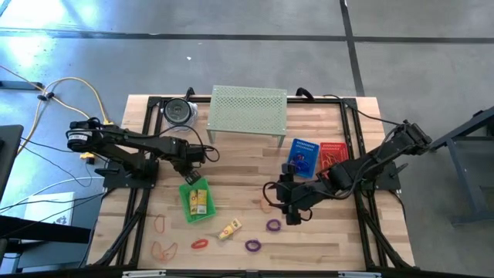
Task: Pick & Place Office Desk Supplies
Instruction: Put the blue rubber band into the red bin
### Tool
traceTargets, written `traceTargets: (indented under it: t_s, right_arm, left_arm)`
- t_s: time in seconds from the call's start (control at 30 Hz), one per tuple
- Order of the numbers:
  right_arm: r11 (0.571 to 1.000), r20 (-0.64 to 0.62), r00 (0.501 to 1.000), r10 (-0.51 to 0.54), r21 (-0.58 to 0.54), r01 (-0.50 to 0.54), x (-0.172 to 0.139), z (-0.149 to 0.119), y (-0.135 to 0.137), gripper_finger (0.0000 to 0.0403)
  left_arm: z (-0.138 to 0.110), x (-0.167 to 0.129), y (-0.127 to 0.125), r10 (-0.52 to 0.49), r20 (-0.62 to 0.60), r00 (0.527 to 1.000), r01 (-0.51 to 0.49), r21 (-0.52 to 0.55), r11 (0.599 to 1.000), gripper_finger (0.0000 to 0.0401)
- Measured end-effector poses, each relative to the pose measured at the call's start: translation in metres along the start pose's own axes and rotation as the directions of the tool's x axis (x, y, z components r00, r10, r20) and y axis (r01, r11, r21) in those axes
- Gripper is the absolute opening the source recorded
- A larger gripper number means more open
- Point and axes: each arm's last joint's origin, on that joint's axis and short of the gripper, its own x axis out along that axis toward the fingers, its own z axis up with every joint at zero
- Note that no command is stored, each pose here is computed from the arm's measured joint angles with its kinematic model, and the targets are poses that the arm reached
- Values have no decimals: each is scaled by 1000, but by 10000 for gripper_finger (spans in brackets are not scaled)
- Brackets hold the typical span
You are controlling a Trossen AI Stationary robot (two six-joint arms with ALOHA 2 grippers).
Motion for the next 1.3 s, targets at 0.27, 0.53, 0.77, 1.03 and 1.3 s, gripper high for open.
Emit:
traceTargets:
  t_s: [0.27,0.53,0.77,1.03,1.3]
  right_arm:
    - [1000,20,1000,21,-21,-20,1,3,0,232]
    - [997,-9,1000,-29,68,29,8,-11,-1,232]
    - [963,121,957,-262,98,251,27,-29,-7,232]
    - [935,421,861,-288,320,156,50,-32,-38,232]
    - [931,452,875,-174,364,-3,76,-51,-57,232]
  left_arm:
    - [7,-38,-1,3,94,996,-3,5,1000,1]
    - [4,-96,-17,-60,382,922,47,44,998,1]
    - [-5,-117,-45,-197,599,776,126,159,979,1]
    - [-6,-124,-94,-332,755,566,100,336,936,0]
    - [-5,-115,-124,-365,796,482,-27,430,902,0]
